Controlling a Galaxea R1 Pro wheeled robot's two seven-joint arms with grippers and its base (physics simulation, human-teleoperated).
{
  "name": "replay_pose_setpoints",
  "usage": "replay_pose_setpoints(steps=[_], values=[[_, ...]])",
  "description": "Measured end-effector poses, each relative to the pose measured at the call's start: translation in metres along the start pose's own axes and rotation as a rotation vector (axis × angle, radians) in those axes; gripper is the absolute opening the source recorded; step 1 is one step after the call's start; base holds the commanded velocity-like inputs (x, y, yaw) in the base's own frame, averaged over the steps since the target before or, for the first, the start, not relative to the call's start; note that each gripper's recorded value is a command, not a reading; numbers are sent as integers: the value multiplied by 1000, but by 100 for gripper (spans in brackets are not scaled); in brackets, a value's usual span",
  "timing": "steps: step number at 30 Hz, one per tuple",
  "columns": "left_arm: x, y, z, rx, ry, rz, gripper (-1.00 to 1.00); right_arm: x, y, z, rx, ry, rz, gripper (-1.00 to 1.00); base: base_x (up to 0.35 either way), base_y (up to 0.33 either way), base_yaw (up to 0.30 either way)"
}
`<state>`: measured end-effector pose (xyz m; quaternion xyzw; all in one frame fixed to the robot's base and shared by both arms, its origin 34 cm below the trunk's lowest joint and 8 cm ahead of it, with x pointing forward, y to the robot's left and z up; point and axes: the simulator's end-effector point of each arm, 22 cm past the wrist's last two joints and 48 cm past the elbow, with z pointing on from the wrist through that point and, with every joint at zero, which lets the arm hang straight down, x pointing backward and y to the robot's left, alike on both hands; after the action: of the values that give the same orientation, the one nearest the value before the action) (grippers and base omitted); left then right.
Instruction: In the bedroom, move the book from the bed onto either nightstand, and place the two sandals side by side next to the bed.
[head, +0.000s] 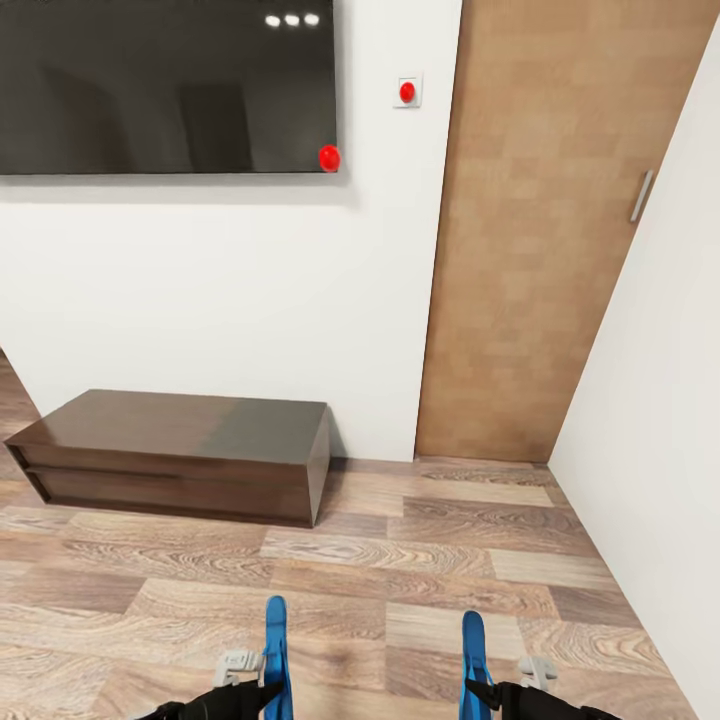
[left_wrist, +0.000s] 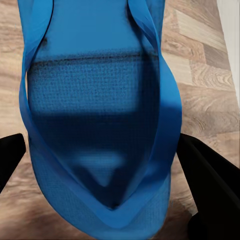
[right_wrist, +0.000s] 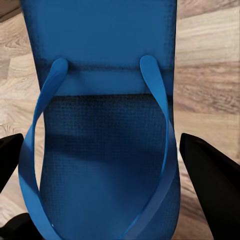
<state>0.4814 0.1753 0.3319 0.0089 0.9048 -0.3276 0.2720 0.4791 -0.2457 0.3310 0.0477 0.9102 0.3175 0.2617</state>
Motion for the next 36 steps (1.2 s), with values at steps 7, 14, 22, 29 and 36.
replay_pose_setpoints(steps=[7,14,22,29,36], values=[[-4,-8,-1,-36,5,-8,-100,-9,9,-8,0,1,-1,-100,0,0,0],[-15,9,-6,-185,-34,11,-100,-13,17,-15,6,1,-5,-100,0,0,0],[-26,0,-12,-214,-51,41,-100,-19,27,-24,6,2,3,-100,0,0,0],[3,1,-12,-221,-4,9,-100,3,28,-23,2,43,34,-100,0,0,38],[13,7,-14,-242,11,-3,-100,19,25,-26,7,67,70,-100,0,0,236]])
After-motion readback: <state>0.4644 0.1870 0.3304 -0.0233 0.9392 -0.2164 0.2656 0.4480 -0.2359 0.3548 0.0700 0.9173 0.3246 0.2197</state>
